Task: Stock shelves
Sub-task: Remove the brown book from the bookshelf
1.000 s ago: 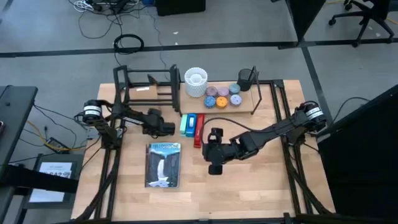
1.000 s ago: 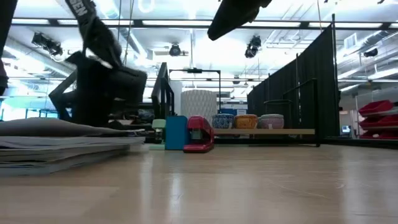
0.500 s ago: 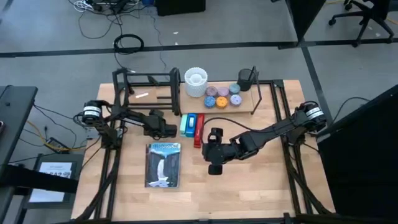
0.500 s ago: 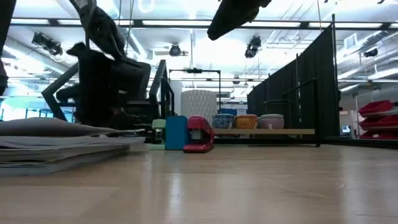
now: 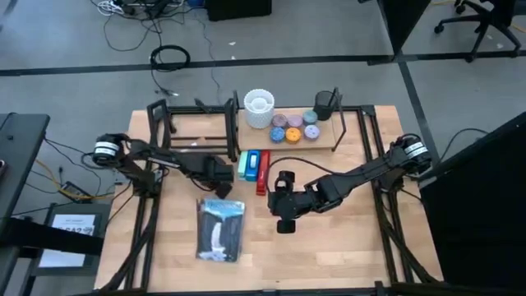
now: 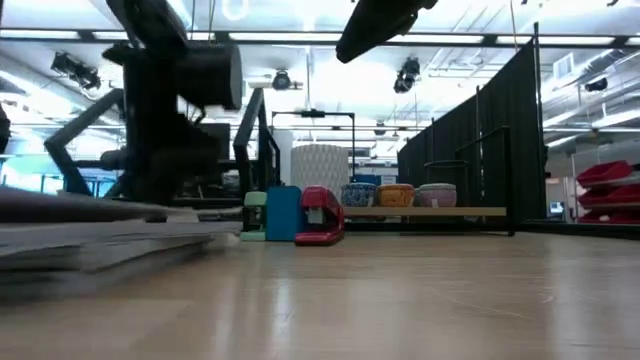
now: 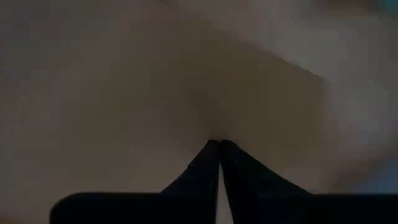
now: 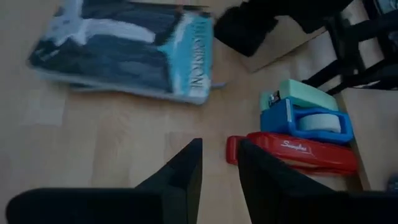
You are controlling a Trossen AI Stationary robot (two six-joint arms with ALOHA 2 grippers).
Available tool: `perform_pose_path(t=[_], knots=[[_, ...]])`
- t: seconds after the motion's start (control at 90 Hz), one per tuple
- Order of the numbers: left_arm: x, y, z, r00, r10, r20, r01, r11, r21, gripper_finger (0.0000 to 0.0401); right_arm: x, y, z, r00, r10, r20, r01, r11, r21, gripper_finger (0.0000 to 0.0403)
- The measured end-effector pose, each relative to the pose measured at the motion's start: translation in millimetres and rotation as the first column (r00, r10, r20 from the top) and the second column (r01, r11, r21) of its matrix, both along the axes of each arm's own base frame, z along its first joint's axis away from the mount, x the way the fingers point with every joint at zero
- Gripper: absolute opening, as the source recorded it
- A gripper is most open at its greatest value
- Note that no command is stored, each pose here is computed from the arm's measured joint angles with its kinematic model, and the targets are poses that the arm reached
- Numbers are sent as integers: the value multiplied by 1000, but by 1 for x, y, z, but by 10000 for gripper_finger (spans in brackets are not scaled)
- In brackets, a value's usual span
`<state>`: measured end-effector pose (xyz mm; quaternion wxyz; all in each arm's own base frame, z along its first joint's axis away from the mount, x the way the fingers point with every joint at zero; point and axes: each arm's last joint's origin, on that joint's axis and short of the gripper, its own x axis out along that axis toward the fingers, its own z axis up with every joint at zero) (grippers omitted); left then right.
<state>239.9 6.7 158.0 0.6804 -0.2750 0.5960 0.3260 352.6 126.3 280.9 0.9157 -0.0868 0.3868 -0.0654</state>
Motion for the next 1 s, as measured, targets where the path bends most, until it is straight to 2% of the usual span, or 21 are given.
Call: perform_pose_path(t=[0.178, 0.244, 0.322, 0.378, 0.522, 0.644, 0.922, 1.0], knots=[[-4, -6, 17, 999, -41, 0, 41, 995, 91, 0, -1, 2, 0, 1000, 6, -1, -6, 1000, -2, 73], [-2, -11, 28, 999, -42, 1, 41, 984, 172, 0, -1, 2, 0, 1000, 9, -2, -9, 1000, -2, 73], [-1, -13, 38, 999, -34, -9, 35, 953, 302, 0, -1, 2, 0, 1000, 7, -2, -7, 1000, -3, 73], [0, -13, 41, 999, -34, -2, 33, 935, 354, 0, 0, 0, 0, 1000, 6, -3, -6, 1000, -7, 73], [-5, 0, 35, 999, -17, -47, 34, 919, 392, 0, 2, -5, 0, 1000, -7, -3, 7, 1000, -7, 73], [-14, 16, 24, 992, 0, -123, 56, 889, 455, 0, 2, -5, 0, 1000, -11, -2, 11, 1000, -5, 73], [-21, 49, 0, 981, -80, -177, 159, 857, 491, 0, 1, -4, 0, 1000, -12, 2, 12, 1000, 1, 73], [-23, 57, -2, 979, -70, -194, 159, 854, 495, 0, 1, -4, 0, 1000, -16, 3, 16, 1000, 7, 73]])
